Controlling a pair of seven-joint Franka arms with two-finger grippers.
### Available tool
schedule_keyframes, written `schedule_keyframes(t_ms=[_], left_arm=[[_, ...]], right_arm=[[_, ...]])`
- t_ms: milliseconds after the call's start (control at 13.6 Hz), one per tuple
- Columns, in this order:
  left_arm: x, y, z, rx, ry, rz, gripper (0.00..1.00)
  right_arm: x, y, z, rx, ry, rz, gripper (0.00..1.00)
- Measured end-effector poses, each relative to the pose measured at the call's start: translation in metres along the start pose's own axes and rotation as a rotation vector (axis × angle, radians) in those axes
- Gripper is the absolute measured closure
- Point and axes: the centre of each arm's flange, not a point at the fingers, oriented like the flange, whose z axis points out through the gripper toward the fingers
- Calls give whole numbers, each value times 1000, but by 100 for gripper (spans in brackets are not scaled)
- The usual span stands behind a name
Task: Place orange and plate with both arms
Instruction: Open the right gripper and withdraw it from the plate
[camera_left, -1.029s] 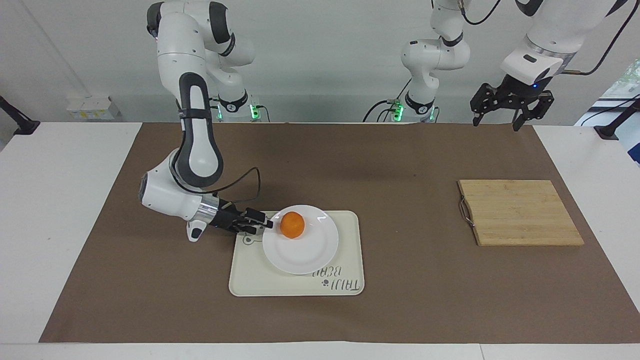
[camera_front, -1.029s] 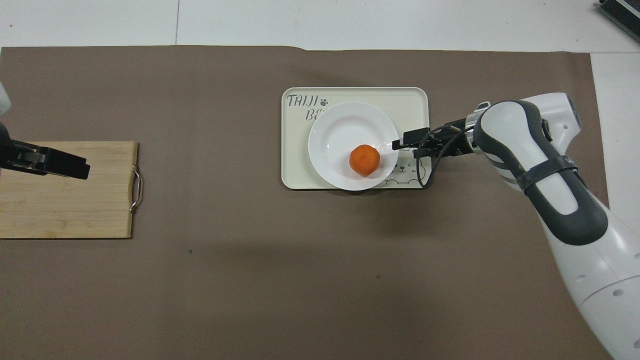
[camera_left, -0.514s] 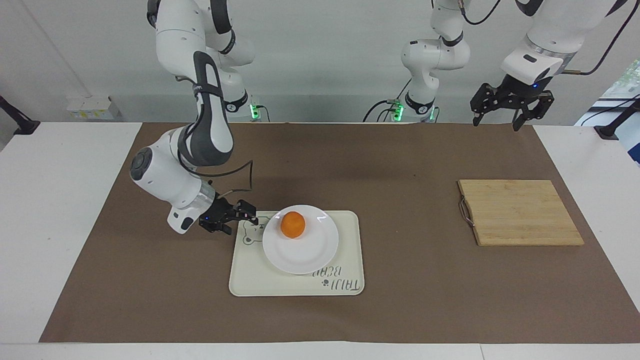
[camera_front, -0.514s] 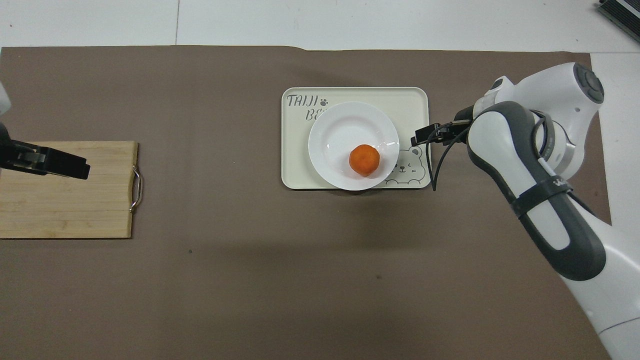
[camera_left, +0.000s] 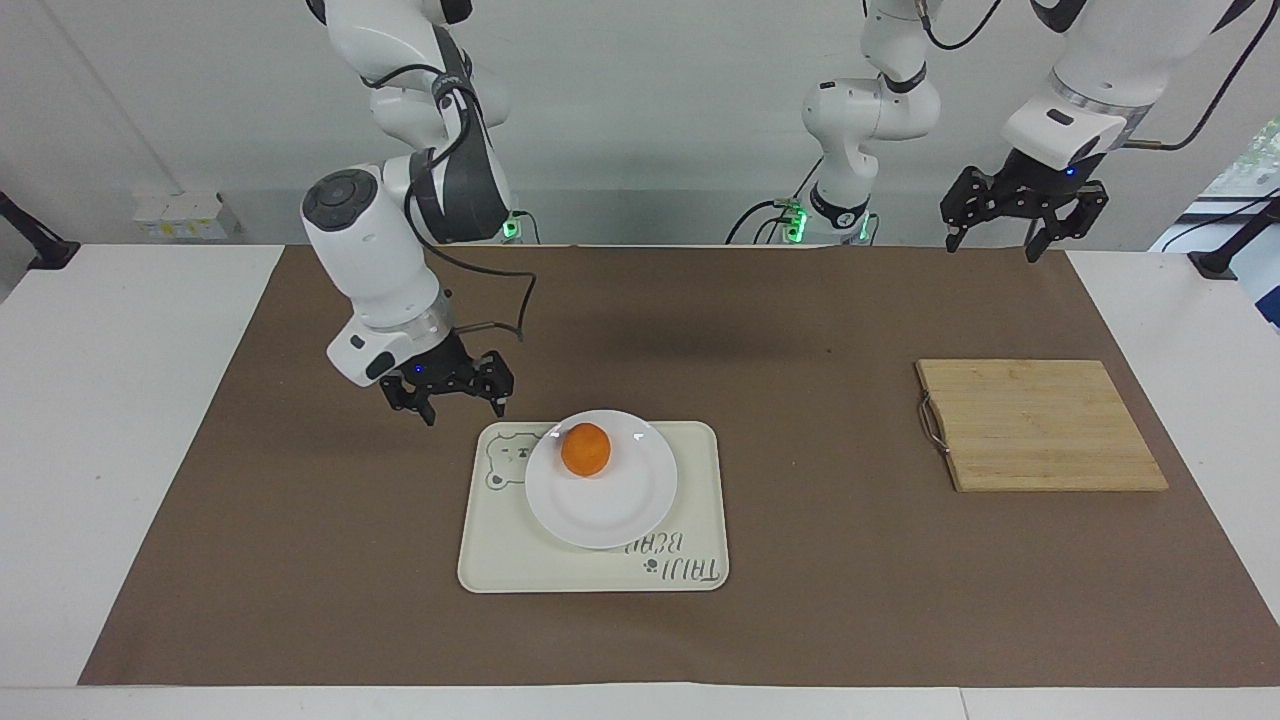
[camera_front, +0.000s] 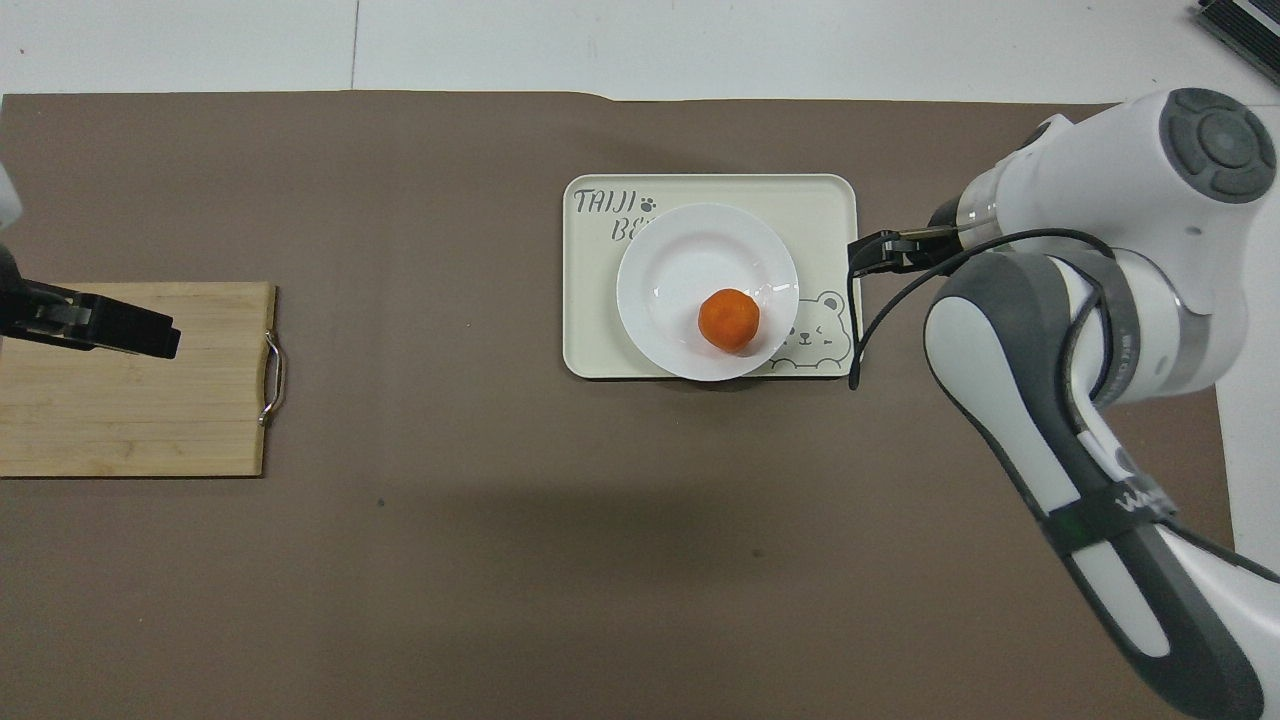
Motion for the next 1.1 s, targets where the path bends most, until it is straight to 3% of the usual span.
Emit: schedule_keyframes(t_ms=[588,1102], left_arm=[[0,0,0,0,0,0,0],[0,0,0,0,0,0,0]], right_arm=[[-55,59,-144,-55,-13,70,0],[-100,108,-211,-63,-80,169,0]])
